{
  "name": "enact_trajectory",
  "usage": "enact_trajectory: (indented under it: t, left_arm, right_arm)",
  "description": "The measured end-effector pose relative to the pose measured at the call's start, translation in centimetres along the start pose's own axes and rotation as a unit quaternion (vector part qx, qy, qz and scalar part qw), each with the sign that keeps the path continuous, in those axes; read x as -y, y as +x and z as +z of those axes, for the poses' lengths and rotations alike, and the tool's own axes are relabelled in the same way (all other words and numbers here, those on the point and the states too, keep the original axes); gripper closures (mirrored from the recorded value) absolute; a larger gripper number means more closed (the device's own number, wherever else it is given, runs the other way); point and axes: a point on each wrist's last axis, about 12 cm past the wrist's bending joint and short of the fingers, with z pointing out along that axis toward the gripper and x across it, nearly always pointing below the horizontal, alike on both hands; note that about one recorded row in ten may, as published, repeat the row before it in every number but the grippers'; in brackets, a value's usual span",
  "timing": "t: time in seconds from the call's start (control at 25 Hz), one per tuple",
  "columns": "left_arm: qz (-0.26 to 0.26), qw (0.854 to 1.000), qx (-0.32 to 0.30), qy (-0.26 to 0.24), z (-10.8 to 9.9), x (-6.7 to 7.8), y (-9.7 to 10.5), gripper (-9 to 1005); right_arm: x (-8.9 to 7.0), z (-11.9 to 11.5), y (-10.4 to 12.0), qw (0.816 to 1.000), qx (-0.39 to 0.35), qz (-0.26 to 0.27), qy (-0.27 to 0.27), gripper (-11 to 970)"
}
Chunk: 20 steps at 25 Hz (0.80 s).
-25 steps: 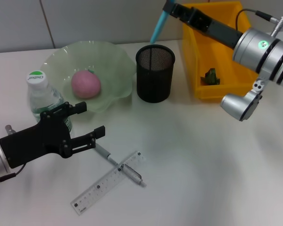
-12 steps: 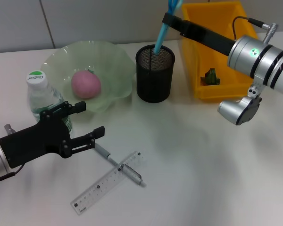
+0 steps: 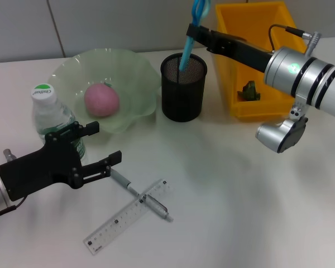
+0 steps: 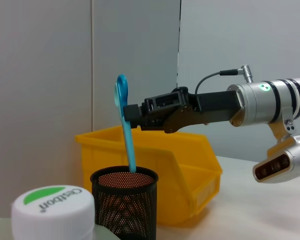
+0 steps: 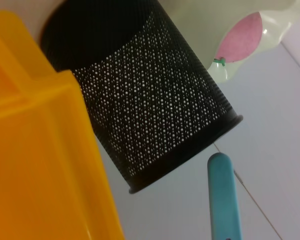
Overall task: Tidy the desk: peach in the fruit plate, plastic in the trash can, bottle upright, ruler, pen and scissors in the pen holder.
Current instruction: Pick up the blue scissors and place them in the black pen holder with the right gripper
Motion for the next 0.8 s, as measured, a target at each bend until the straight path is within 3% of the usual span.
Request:
enact_trajectory:
  t: [0.8]
  left_arm:
    - [0.003, 1.0, 0.002, 0.002, -0.02, 0.24, 0.21, 207]
  right_arm:
    - [-0.08, -0.41, -0.39, 1.0, 0.001, 0.004, 0.004, 722]
